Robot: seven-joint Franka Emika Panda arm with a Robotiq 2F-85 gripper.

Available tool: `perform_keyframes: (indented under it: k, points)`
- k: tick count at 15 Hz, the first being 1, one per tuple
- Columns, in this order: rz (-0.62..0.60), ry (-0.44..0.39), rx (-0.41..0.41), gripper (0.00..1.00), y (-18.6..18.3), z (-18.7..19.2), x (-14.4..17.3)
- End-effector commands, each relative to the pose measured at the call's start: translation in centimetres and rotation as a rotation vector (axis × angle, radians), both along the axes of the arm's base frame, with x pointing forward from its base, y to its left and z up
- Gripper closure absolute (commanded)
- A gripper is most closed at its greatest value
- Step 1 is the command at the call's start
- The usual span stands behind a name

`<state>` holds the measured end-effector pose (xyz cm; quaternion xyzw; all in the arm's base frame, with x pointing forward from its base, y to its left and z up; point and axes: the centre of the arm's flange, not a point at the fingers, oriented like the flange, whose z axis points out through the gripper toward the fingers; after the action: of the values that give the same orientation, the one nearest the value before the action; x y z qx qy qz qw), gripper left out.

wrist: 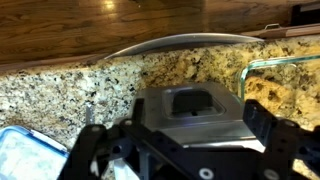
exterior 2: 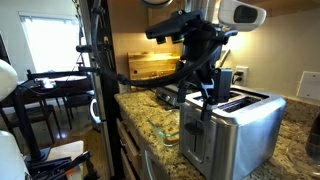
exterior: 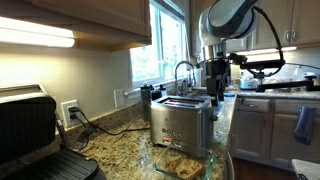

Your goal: Put a slice of bread in the toaster and push the toaster lever down

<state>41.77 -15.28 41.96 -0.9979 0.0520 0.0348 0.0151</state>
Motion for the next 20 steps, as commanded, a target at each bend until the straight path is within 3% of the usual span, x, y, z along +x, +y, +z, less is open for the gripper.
perform_keyframes:
  k: [1,6,12,20]
  points:
    - [0.004,0.001,0.002,0.00,0.4,0.2,0.1]
    - [0.002,0.002,0.006,0.00,-0.2,0.4,-1.1]
    - [-0.038,0.006,0.023,0.00,-3.4,0.3,-3.0]
    - [0.004,0.000,0.017,0.00,-4.6,-1.3,-7.6]
